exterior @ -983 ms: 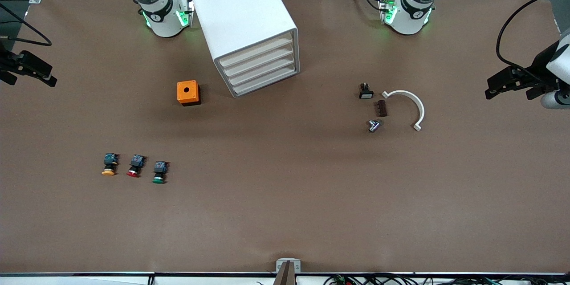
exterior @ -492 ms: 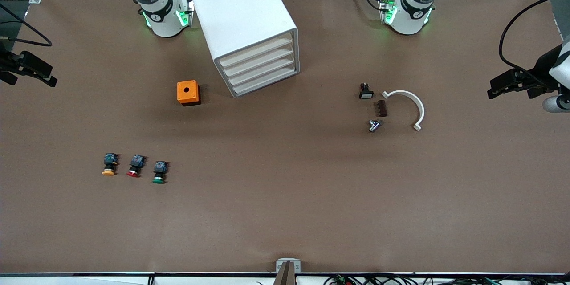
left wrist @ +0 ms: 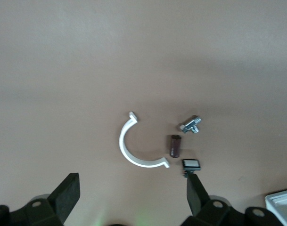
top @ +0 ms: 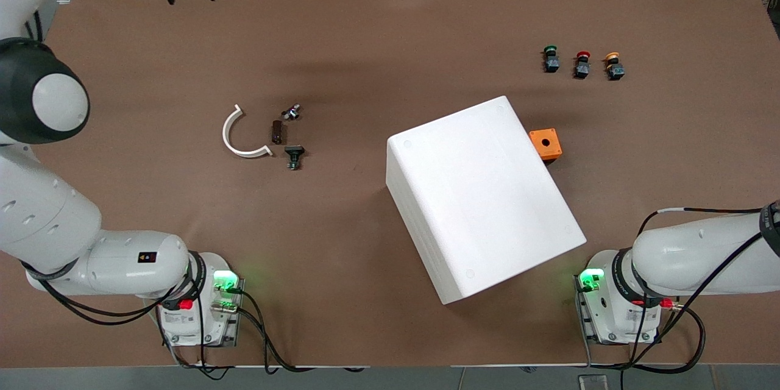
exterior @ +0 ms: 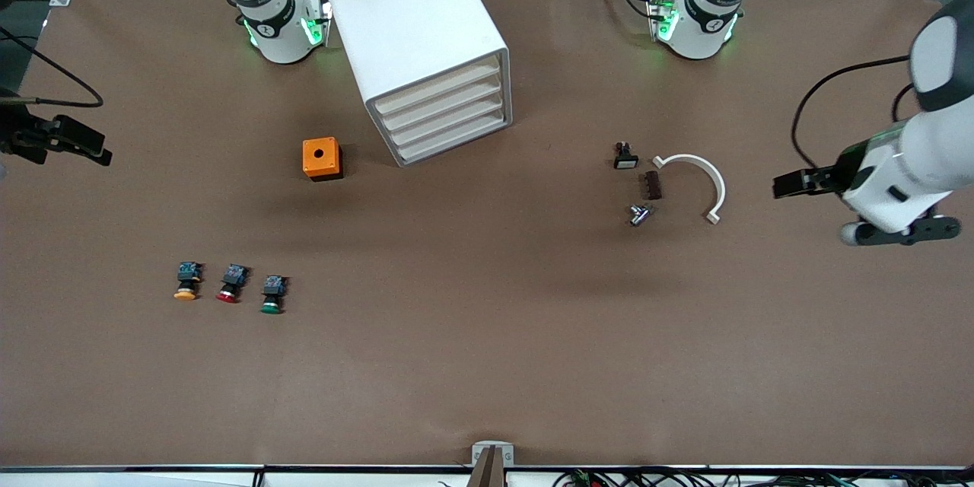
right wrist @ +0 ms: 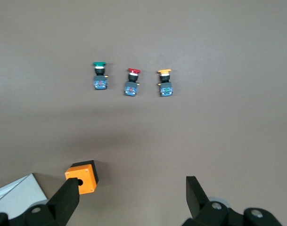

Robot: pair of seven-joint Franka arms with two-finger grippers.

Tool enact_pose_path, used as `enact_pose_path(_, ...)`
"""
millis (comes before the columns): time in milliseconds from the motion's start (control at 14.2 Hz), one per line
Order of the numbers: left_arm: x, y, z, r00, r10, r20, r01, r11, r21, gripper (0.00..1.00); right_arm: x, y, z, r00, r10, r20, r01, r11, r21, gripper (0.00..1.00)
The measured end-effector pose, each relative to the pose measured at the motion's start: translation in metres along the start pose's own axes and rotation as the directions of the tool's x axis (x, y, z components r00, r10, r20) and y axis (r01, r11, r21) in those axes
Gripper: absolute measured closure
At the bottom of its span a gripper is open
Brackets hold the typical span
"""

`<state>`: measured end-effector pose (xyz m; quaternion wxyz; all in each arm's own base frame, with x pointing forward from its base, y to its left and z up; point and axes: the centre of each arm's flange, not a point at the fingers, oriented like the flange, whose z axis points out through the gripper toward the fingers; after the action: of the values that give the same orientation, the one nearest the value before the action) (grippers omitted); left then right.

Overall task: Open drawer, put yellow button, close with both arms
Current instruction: 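Move the left gripper toward the cabinet while the right gripper reaches the buttons, then grip the drawer with the left gripper while the right gripper grasps the button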

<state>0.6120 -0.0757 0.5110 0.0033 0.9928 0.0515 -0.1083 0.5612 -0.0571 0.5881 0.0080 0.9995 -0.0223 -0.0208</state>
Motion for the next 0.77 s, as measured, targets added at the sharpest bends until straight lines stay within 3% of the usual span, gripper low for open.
enact_pose_path(281, -0.006, 0.058, 0.023, 0.985, -0.161, 0.063, 0.163, 0.986, -0.026, 0.0, 0.023, 0.026, 0.041, 1.0, -0.013, 0.027, 0.014, 0.999, -0.039, 0.0)
enact_pose_path(421, -0.014, 0.09, 0.037, 0.937, -0.319, 0.14, 0.327, 0.945, -0.033, 0.0, 0.033, 0.054, 0.073, 1.0, -0.012, 0.028, 0.013, 0.999, -0.037, 0.0)
enact_pose_path(562, -0.015, 0.116, 0.058, 0.844, -0.488, 0.223, 0.503, 0.864, -0.01, 0.0, 0.04, 0.075, 0.106, 0.999, -0.01, 0.032, 0.011, 1.0, -0.024, 0.0)
enact_pose_path(773, -0.014, 0.149, 0.096, 0.649, -0.679, 0.343, 0.701, 0.709, 0.076, 0.0, 0.052, 0.088, 0.153, 0.999, -0.005, 0.043, 0.005, 1.0, 0.015, 0.0)
